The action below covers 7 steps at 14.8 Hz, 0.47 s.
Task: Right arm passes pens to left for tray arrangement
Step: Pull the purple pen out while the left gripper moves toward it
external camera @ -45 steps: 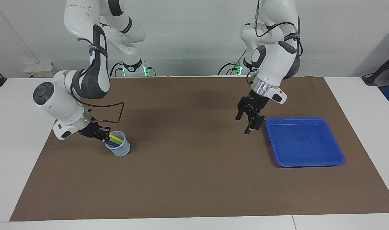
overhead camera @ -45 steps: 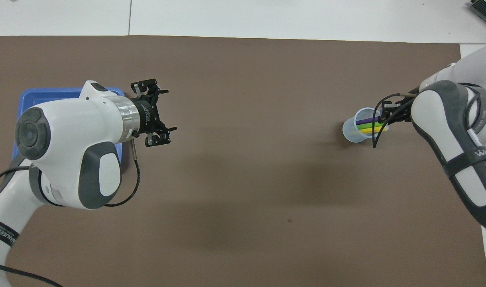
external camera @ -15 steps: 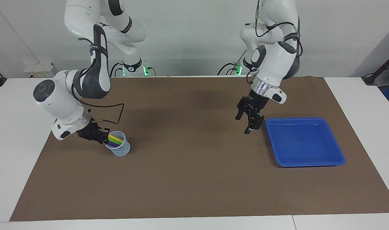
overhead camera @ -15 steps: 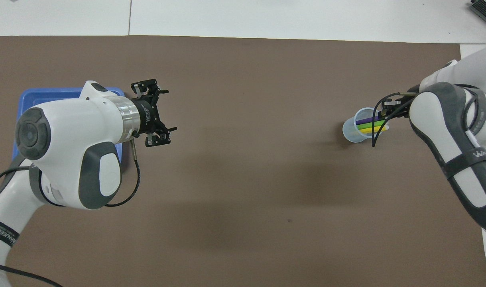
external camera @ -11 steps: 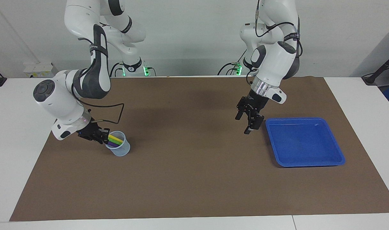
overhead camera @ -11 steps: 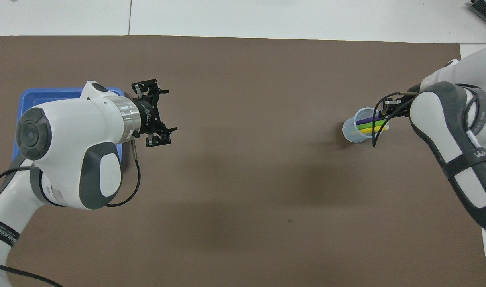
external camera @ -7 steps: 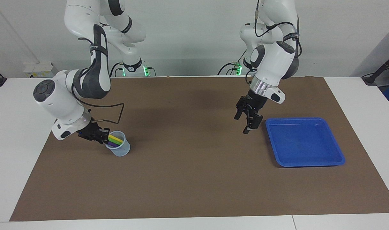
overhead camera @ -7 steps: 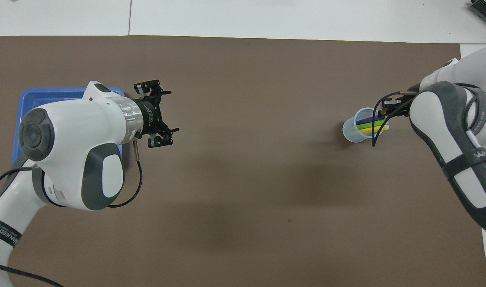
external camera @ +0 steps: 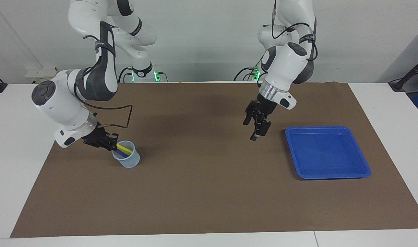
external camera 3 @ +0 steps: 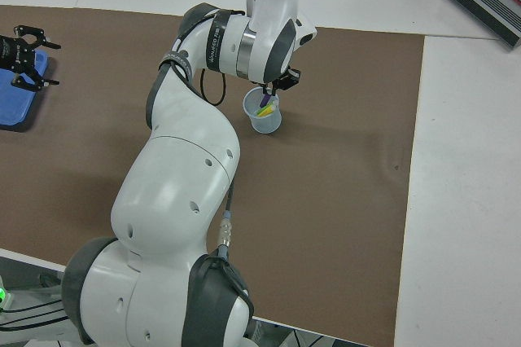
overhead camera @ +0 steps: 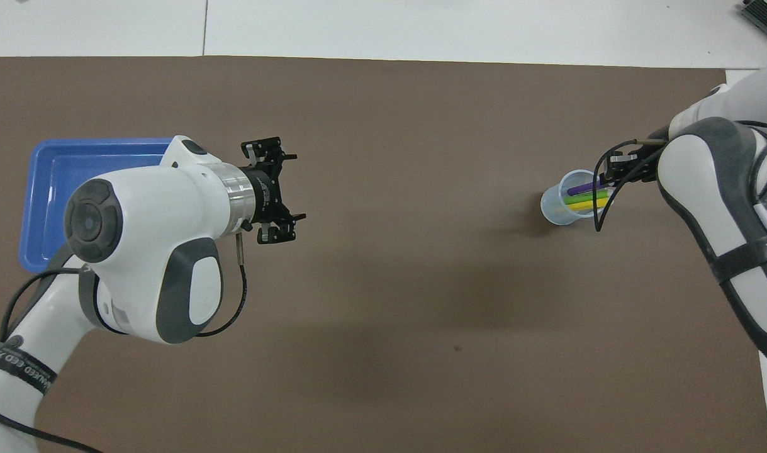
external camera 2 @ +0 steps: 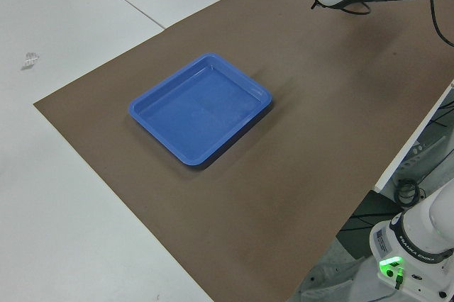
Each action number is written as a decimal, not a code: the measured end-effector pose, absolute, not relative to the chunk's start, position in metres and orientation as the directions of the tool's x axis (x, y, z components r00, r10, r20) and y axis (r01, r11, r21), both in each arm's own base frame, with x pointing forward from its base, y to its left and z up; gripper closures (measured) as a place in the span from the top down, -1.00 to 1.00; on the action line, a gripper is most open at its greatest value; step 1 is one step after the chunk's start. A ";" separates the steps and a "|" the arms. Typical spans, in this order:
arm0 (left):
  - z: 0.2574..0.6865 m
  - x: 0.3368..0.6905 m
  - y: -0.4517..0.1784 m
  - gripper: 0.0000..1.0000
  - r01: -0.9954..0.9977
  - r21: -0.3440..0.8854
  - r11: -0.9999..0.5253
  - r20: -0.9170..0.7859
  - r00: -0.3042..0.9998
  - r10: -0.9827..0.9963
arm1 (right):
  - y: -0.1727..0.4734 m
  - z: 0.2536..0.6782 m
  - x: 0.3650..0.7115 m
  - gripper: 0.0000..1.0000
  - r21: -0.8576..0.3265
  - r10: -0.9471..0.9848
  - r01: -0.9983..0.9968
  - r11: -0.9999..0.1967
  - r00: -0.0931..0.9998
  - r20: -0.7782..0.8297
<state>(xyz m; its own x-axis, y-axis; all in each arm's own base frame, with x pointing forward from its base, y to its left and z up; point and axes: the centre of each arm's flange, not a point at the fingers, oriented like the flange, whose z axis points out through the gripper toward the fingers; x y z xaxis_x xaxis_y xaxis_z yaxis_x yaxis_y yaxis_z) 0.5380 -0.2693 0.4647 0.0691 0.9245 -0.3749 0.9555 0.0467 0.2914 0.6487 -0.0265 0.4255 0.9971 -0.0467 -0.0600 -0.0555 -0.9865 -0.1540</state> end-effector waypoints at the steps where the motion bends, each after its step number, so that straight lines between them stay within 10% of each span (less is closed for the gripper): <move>1: 0.465 0.534 -0.278 1.00 0.957 0.289 0.039 -0.377 0.077 0.923 | -0.026 0.431 0.648 -0.64 -0.156 -0.044 -0.053 -0.986 0.997 -0.063; 7: 0.475 0.537 -0.280 1.00 0.954 0.255 0.160 -0.481 -0.018 0.876 | -0.022 0.499 0.628 -0.64 -0.172 -0.015 -0.029 -0.985 0.996 -0.084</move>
